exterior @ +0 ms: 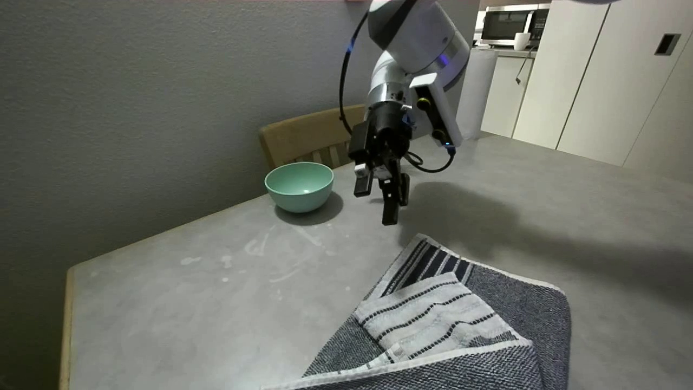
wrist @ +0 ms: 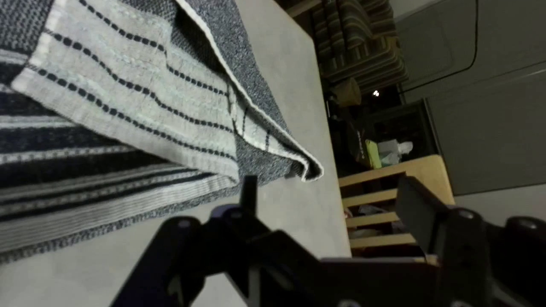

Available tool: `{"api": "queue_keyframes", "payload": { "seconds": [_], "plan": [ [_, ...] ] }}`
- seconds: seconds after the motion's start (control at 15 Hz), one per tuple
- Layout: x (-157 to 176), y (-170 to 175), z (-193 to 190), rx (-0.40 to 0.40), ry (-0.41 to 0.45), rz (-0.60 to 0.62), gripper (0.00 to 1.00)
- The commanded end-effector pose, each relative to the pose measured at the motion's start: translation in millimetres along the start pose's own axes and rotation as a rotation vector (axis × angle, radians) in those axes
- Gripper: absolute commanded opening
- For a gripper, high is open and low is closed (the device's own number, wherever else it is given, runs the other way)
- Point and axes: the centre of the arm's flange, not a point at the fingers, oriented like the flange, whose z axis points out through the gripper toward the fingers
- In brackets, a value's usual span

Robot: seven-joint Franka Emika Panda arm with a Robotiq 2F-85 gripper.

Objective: Unfold the grey towel on the table.

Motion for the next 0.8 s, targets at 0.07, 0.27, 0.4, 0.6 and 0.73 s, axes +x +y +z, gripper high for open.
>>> {"api": "queue_keyframes", "payload": {
  "seconds": [0.07,0.27,0.4,0.6,0.73],
  "plan": [
    [-32.4,24.3,2.7,-0.082,0.16,0.105,0.45],
    [-30.9,36.4,8.2,-0.144,0.252,0.177,0.25],
    [-34.6,40.4,13.1,-0.184,0.285,0.235,0.1],
    [-46.5,38.9,17.6,-0.239,0.274,0.318,0.0],
    [-58.1,30.7,19.7,-0.282,0.246,0.387,0.0]
  ]
}}
